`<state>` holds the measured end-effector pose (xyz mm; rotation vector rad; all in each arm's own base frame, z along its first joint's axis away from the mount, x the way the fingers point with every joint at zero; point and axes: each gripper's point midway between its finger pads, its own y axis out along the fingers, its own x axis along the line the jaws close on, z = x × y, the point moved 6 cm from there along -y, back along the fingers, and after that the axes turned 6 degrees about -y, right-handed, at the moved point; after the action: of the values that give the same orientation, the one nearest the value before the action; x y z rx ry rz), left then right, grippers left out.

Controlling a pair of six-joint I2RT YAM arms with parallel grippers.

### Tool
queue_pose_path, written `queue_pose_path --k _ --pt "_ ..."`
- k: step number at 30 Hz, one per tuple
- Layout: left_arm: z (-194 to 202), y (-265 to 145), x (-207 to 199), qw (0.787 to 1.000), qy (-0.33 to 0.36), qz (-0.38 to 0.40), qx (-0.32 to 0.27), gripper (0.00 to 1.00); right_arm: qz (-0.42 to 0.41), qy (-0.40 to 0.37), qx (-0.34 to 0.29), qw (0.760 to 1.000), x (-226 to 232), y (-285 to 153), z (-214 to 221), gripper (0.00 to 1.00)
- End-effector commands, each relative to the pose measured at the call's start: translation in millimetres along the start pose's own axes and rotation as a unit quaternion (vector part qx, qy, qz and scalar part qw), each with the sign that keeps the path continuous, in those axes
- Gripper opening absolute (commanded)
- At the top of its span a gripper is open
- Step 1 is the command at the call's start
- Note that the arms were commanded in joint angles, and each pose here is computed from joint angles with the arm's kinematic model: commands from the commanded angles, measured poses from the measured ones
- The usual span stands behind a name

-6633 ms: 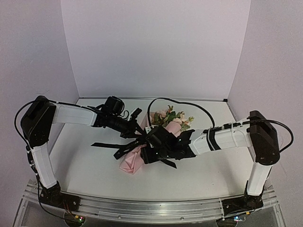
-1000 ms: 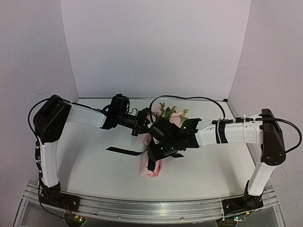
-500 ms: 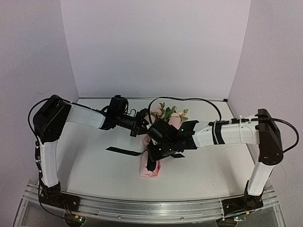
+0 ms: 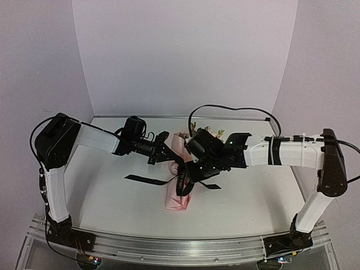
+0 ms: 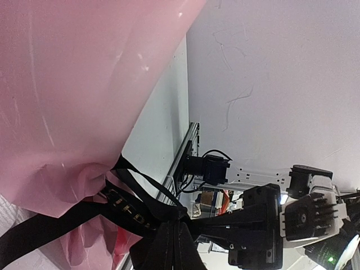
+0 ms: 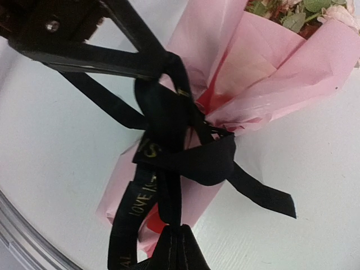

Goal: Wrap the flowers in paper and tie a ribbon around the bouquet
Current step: Tie the half-tied ribbon around the folded bouquet.

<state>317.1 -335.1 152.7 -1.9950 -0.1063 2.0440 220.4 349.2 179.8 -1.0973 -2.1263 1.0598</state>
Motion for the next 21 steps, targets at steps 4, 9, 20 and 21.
queue_pose_path --k 4,9,20,21 --pt "1 -17 -15 0.998 0.044 -0.008 -0.034 0.0 0.032 -0.044 0.031 0.998 -23 -13 3 0.0" --pt "4 -22 3 0.997 0.032 -0.039 -0.056 0.0 0.055 -0.07 0.049 0.995 -33 -4 13 0.0" --pt "1 -35 24 0.992 0.017 -0.075 -0.1 0.0 0.063 -0.074 0.069 0.993 -54 10 11 0.0" --pt "1 -36 25 0.992 0.016 -0.077 -0.102 0.0 0.065 -0.073 0.071 0.993 -57 10 11 0.0"
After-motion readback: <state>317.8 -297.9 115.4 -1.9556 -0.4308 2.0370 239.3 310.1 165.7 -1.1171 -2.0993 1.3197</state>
